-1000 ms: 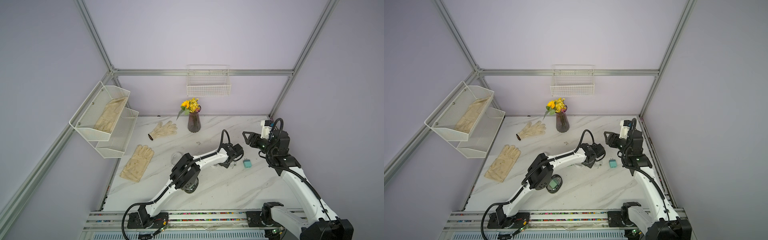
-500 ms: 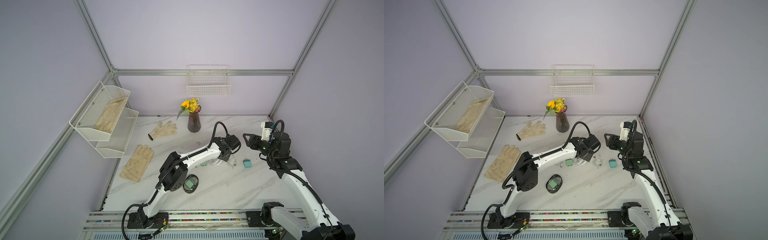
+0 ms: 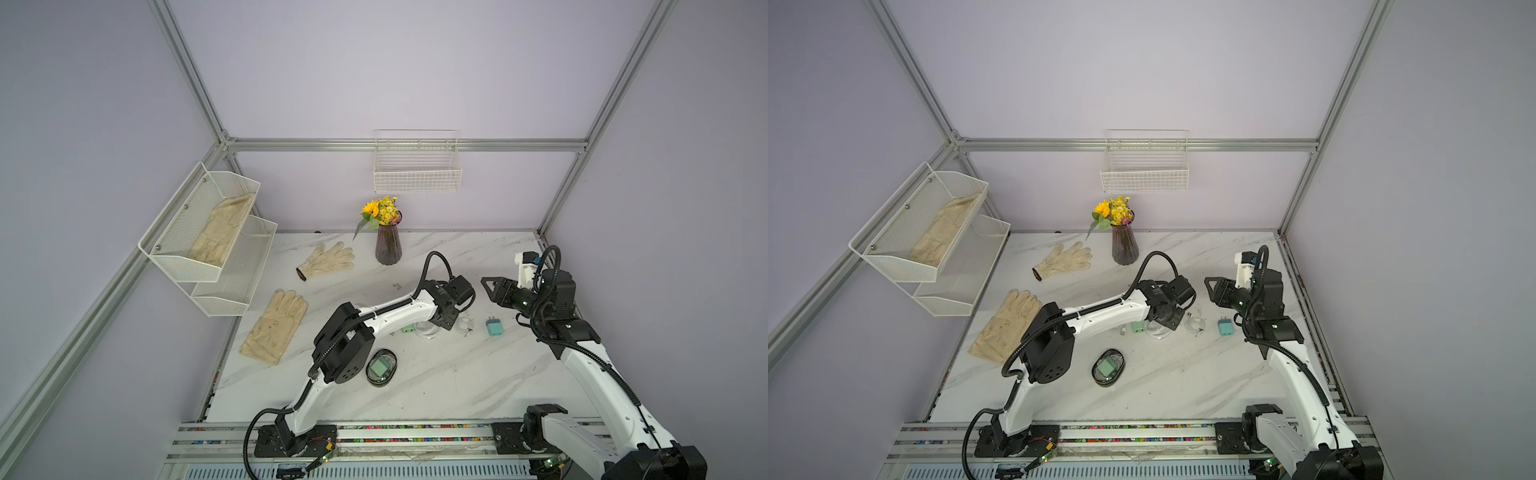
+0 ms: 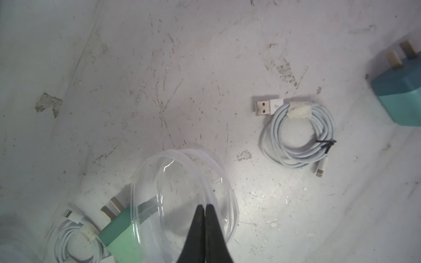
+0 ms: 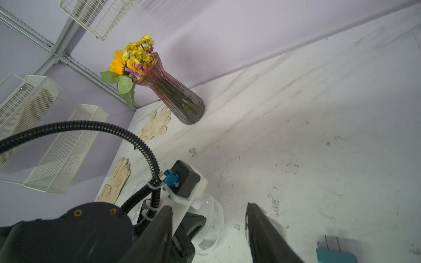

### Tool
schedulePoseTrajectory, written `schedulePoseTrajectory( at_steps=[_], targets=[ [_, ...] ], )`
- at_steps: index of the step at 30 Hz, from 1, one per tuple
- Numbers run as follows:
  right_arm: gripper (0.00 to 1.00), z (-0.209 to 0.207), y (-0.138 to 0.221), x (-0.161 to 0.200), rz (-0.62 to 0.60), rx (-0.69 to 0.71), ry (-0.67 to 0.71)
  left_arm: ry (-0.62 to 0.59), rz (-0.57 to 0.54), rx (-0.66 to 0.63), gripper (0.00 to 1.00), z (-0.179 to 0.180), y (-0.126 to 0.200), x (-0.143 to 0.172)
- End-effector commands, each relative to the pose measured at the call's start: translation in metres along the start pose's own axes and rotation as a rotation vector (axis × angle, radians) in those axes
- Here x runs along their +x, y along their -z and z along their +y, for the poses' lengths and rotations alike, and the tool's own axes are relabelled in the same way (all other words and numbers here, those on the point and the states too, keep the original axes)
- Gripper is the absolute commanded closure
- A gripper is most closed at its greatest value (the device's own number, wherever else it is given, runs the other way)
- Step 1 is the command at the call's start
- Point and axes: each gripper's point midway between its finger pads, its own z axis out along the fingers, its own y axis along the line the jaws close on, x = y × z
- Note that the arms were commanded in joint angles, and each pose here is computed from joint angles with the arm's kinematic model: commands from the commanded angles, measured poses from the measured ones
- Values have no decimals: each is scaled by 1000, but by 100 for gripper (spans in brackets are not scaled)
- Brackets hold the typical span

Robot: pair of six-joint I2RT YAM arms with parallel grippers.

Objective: Pack away charging kits
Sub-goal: Pick up the storage bag at the center of the board, then pick up the charging cable from the center of the board.

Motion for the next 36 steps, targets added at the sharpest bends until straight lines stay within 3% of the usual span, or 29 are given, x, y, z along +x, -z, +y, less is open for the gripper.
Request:
schedulePoseTrajectory(
  at_steps=[1, 11, 19, 28, 36],
  targets=[
    [46, -6, -8, 36, 118, -29, -55, 38, -82, 69, 100, 2, 27, -18],
    [46, 6, -19, 114, 294, -89, -116, 83, -111, 168, 100, 7, 46, -25],
    [48, -29, -40, 108, 270, 109, -112, 77, -114, 143, 100, 20, 51, -26],
    [47, -57, -80, 131, 373, 351, -2, 88, -137, 128, 100, 23, 56, -32],
    [43, -75, -82, 126, 354, 487, 27, 90, -142, 124, 100, 26, 57, -31]
  ],
)
